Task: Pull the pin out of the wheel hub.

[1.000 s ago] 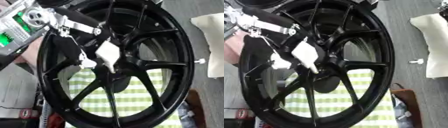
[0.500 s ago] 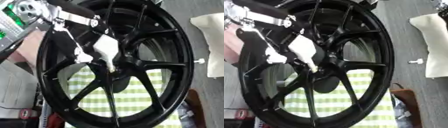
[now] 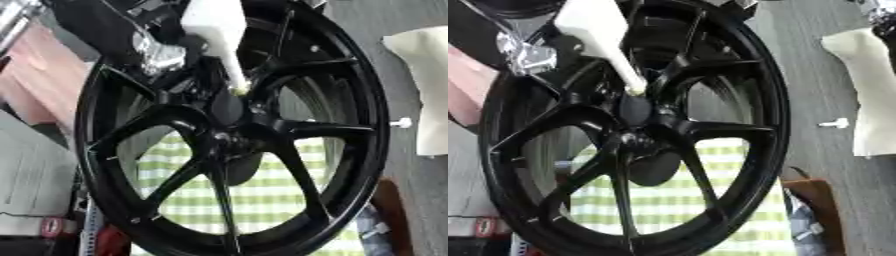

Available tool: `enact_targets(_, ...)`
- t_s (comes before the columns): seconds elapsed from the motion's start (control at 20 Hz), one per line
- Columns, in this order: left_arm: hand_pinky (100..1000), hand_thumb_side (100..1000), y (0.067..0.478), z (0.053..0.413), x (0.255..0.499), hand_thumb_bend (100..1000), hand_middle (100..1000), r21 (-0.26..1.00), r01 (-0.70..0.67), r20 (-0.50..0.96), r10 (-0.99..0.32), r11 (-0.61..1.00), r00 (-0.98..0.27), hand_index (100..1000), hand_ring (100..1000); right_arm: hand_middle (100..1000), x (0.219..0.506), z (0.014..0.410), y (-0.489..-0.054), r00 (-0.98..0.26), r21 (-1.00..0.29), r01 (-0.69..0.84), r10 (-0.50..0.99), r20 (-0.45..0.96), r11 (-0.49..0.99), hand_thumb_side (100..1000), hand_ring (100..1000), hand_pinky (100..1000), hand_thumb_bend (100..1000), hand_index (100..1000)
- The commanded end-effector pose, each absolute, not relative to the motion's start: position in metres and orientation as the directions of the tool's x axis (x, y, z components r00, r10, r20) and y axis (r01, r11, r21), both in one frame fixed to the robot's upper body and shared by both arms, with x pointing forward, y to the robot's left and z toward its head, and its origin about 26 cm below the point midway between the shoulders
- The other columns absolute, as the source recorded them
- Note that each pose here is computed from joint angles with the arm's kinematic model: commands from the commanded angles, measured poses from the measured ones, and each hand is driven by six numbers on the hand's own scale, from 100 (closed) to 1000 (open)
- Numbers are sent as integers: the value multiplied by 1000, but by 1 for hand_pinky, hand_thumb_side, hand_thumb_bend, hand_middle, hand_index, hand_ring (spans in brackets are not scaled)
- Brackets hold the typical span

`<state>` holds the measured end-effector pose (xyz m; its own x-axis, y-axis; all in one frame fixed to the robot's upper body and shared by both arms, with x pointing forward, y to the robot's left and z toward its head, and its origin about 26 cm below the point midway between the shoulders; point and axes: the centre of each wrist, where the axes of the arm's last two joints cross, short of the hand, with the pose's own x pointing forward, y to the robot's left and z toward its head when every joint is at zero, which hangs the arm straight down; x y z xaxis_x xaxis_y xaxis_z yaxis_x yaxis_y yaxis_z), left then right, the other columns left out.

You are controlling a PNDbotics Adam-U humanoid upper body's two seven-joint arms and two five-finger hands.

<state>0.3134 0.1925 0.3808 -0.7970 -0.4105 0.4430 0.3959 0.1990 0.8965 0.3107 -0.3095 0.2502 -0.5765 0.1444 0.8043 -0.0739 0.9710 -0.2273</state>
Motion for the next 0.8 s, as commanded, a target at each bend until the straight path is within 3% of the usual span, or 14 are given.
enact_targets(0.05, 738, 262, 227, 409, 302, 100, 287, 886, 308, 439, -413, 348, -798, 396, 453, 511, 307, 259, -316, -594, -247, -42, 175, 785, 968, 301, 703, 887, 267, 628)
enact_targets(0.35, 737, 264, 305, 412, 297, 100, 288, 819, 119, 471, -538, 562, -699, 397, 455, 511, 305, 260, -321, -599, -247, -13, 190, 778, 969, 298, 703, 886, 266, 628)
enact_targets(0.55, 739, 272, 371, 412, 285, 100, 287, 732, -104, 500, -635, 673, -588, 398, 453, 511, 303, 259, -324, -602, -240, 9, 197, 774, 971, 296, 703, 886, 266, 628)
enact_targets(0.8, 740, 266, 422, 385, 285, 100, 290, 662, -232, 580, -684, 712, -442, 402, 455, 512, 303, 258, -326, -603, -227, 21, 194, 774, 974, 294, 703, 886, 267, 628)
